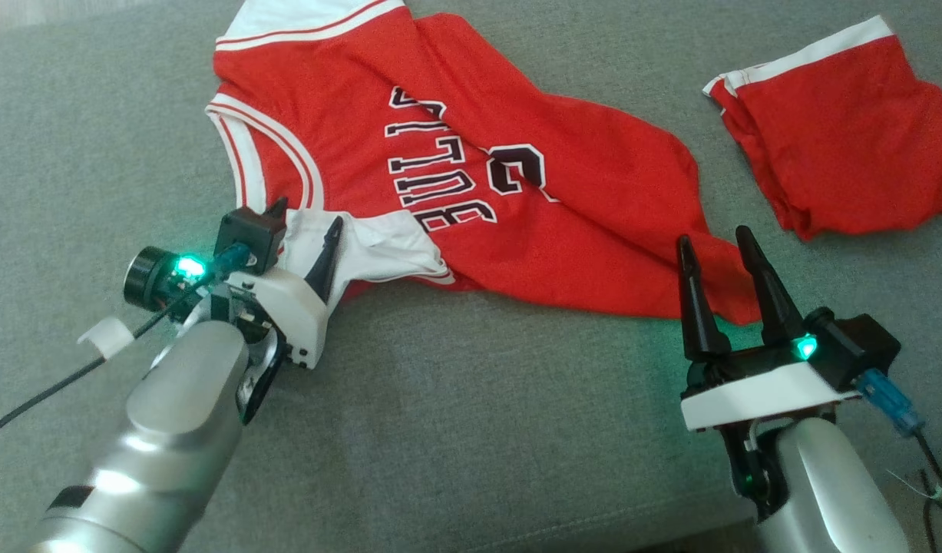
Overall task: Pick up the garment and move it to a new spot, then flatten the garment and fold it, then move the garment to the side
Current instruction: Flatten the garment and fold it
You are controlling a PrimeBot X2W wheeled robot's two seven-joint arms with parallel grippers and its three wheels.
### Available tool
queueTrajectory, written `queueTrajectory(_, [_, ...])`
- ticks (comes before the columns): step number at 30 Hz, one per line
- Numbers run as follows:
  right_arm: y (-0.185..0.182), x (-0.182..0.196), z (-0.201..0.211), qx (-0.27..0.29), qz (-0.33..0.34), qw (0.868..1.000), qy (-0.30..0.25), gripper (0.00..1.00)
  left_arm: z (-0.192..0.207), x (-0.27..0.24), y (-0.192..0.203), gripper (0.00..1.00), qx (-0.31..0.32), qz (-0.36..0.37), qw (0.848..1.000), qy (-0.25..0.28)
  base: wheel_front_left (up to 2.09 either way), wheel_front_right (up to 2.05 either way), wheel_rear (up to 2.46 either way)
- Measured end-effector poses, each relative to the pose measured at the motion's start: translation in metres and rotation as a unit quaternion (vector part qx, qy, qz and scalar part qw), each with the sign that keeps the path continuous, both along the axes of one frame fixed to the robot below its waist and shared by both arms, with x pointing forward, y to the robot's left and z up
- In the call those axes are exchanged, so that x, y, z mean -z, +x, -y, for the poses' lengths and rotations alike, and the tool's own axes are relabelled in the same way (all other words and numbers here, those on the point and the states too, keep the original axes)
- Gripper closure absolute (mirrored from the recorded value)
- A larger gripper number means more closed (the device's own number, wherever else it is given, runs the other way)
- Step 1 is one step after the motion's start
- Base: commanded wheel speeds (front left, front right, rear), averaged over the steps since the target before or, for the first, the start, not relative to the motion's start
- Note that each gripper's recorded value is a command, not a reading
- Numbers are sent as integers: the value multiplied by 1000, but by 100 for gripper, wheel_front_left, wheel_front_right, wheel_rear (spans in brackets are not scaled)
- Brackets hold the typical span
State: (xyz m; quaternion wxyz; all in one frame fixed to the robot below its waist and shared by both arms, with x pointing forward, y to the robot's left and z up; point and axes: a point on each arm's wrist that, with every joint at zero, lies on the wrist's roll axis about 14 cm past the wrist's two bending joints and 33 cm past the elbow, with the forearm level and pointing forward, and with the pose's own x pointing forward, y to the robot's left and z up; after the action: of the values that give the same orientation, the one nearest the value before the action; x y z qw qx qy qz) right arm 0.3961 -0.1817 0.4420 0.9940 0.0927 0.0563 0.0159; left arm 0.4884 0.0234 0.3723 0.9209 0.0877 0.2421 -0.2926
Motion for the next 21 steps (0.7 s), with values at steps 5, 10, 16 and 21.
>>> queueTrajectory(5, [1,-3,-2,-3,5,1000,1,0,1,-7,-1,99,0,16,1000,-9,0,0,0])
queueTrajectory(10, [2,-5,-8,-12,8,1000,2,0,6,-20,-5,100,5,38,999,-24,0,0,0])
queueTrajectory(16, [4,-10,-17,-26,15,1000,2,0,-2,-43,-3,100,-7,78,996,-41,0,0,0])
queueTrajectory(21, [7,-19,-29,-44,29,999,0,0,-19,-83,3,100,-34,140,987,-73,0,0,0])
